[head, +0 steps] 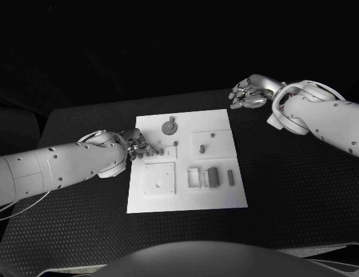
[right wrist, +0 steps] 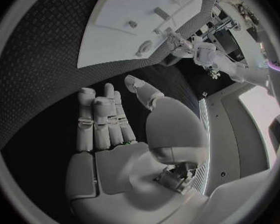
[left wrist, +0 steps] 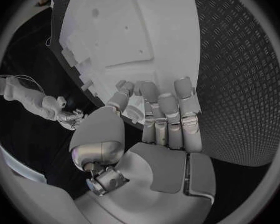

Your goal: Assemble the parts on the task board

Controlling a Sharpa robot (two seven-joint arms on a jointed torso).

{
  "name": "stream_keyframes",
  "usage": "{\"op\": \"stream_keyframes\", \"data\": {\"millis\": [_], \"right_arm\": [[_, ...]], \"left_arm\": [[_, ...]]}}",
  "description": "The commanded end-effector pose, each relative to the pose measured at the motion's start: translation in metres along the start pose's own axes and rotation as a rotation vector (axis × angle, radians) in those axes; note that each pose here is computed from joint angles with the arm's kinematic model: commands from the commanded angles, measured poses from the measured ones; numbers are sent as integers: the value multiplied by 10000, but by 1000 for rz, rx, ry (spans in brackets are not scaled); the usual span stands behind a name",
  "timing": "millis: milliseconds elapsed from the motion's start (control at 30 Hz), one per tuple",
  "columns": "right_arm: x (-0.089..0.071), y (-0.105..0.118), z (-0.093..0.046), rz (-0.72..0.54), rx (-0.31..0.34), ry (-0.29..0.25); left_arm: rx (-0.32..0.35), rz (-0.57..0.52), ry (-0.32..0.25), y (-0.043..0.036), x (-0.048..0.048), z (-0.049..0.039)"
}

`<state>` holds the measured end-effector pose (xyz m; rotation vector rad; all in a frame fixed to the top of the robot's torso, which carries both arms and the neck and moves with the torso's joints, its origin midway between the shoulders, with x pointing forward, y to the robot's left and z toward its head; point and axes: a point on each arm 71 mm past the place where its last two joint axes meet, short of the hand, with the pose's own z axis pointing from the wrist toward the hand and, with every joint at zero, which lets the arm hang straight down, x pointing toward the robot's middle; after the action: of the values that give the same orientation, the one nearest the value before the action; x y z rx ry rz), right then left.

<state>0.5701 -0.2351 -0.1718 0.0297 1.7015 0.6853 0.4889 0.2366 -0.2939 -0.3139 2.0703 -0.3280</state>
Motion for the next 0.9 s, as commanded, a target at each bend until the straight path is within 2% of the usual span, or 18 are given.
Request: {"op": "stream_keyframes", "data": {"millis": [33, 667, 900], "right_arm": [[9, 5, -1, 1, -6, 11], [15, 2, 2, 1, -5, 11], [21, 5, 3, 2, -5, 11]], "left_arm": [[-6, 5, 35, 8, 64, -3], [-19, -10, 2, 93, 8, -23], [-16, -39, -12, 91, -29, -42]]}}
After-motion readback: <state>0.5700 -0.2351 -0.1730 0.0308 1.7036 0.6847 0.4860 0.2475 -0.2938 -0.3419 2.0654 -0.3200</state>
